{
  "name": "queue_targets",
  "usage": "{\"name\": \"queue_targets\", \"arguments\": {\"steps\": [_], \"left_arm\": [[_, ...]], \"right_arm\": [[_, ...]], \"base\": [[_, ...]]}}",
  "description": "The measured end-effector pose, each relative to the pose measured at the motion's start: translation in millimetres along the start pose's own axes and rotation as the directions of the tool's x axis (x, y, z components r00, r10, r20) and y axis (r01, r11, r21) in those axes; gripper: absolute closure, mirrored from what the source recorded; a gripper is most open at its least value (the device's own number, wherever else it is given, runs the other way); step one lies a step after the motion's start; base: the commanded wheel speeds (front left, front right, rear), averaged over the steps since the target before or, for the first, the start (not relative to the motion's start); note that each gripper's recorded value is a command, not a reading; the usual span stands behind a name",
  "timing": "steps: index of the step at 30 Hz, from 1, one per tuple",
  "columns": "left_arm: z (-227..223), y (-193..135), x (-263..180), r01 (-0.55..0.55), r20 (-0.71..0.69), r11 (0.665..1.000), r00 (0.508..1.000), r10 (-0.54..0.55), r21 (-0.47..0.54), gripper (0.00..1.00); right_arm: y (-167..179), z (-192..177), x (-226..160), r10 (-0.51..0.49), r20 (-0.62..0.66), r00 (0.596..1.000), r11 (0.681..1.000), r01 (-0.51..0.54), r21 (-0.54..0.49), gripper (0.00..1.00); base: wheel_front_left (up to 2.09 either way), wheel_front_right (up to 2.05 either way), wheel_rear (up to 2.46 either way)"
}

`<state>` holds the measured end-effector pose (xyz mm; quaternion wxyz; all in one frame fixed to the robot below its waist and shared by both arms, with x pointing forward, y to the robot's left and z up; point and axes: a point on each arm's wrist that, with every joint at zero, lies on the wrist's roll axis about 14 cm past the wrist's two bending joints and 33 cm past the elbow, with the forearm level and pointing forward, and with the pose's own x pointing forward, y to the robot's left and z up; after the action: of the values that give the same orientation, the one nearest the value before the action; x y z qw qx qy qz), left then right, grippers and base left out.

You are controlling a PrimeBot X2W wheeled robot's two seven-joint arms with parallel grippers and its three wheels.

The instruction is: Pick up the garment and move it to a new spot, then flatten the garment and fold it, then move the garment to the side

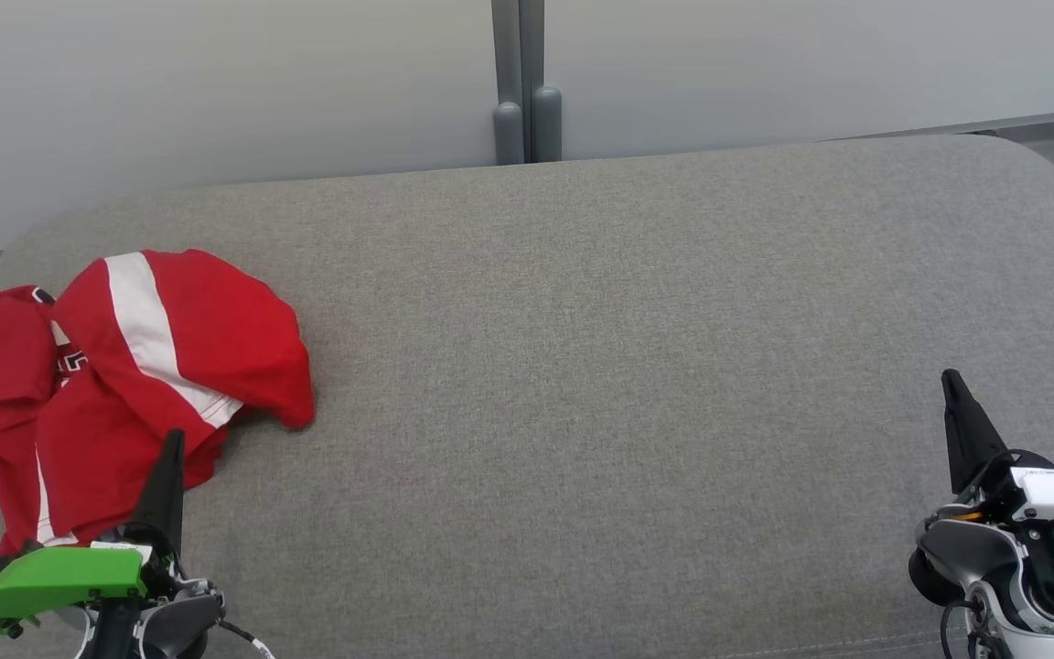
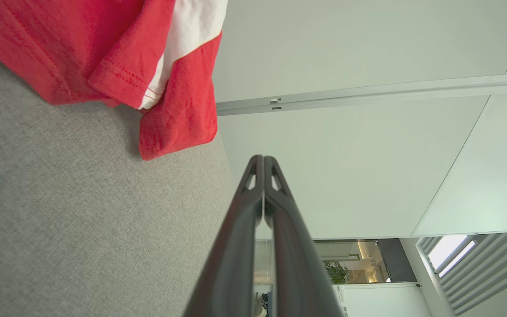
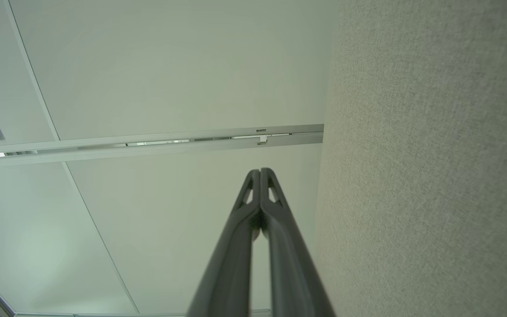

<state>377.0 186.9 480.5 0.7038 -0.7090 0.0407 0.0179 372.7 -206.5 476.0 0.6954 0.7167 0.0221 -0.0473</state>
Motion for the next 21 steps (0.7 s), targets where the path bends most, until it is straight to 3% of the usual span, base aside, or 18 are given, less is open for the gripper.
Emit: {"name": "queue_targets", "arguments": {"steps": [21], "left_arm": [[0.0,0.0,0.0,0.0,0.0,1.0,1.0,0.0,0.0,1.0]], "right_arm": [[0.0,0.1,0.0,0.0,0.0,1.0,1.0,0.0,0.0,1.0]], "base": [[0.0,0.0,0.0]]}}
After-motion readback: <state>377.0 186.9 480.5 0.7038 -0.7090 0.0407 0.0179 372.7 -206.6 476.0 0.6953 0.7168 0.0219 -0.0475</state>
